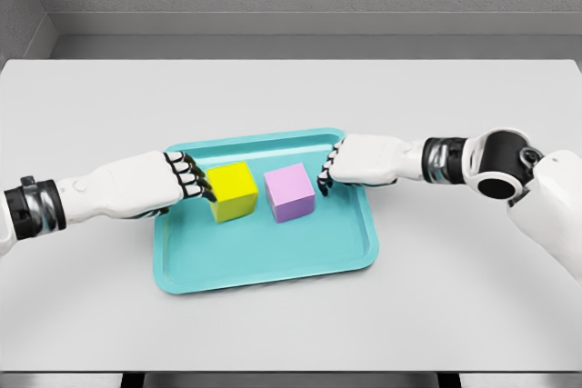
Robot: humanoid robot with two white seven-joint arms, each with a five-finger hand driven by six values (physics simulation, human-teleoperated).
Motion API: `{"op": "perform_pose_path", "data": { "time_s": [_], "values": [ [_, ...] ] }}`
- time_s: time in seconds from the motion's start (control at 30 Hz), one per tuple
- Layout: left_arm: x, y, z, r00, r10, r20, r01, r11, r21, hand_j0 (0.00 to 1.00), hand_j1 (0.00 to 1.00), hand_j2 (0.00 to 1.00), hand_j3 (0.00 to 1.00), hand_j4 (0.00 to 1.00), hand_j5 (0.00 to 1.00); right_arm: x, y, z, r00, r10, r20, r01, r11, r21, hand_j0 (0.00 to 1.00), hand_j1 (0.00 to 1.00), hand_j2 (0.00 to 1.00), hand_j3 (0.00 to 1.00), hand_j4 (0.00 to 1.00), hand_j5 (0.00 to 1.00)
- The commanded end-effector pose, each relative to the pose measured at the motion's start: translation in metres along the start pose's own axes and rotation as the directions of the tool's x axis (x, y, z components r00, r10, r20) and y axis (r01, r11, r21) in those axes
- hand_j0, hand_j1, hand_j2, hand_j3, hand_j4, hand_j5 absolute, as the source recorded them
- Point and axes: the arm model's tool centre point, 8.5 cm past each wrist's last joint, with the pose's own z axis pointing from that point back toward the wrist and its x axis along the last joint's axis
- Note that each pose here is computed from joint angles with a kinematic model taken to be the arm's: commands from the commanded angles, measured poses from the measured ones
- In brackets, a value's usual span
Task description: Push two cubes
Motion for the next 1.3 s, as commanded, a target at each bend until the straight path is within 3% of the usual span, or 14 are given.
{"op": "perform_pose_path", "data": {
  "time_s": [0.0,0.37,0.9,1.1,1.2,1.27],
  "values": [
    [0.0,0.0,0.0,1.0,0.005,0.0,-0.005,1.0,0.004,0.79,0.79,0.79,0.79,0.79,0.79,0.002,-0.003,-0.001,1.0,0.004,0.005,-0.004,1.0,-0.009,0.55,0.55,0.55,0.55,0.55,0.55],
    [-0.004,0.0,0.005,1.0,0.003,-0.012,-0.004,1.0,-0.005,0.8,0.8,0.8,0.8,0.8,0.8,0.006,0.002,-0.014,1.0,-0.009,0.023,0.009,1.0,0.01,0.55,0.55,0.55,0.55,0.55,0.55],
    [-0.021,0.0,0.023,0.998,-0.017,-0.057,0.014,0.999,-0.052,0.8,0.8,0.8,0.8,0.8,0.8,0.015,-0.01,-0.026,0.999,0.003,0.052,-0.002,1.0,-0.022,0.55,0.55,0.55,0.55,0.55,0.55],
    [-0.023,0.003,0.023,0.998,-0.022,-0.059,0.02,0.999,-0.048,0.8,0.8,0.8,0.8,0.8,0.8,0.008,-0.008,-0.02,0.999,0.003,0.033,-0.002,1.0,-0.013,0.55,0.55,0.55,0.55,0.55,0.55],
    [-0.023,0.003,0.023,0.998,-0.023,-0.06,0.02,0.999,-0.048,0.8,0.8,0.8,0.8,0.8,0.8,0.001,-0.004,-0.004,1.0,0.006,0.009,-0.006,1.0,0.003,0.55,0.55,0.55,0.55,0.55,0.55],
    [-0.024,0.003,0.025,0.998,-0.025,-0.063,0.022,0.998,-0.051,0.8,0.8,0.8,0.8,0.8,0.8,0.011,-0.015,0.015,0.997,0.076,0.015,-0.076,0.997,-0.009,0.55,0.55,0.55,0.55,0.55,0.55]
  ]
}}
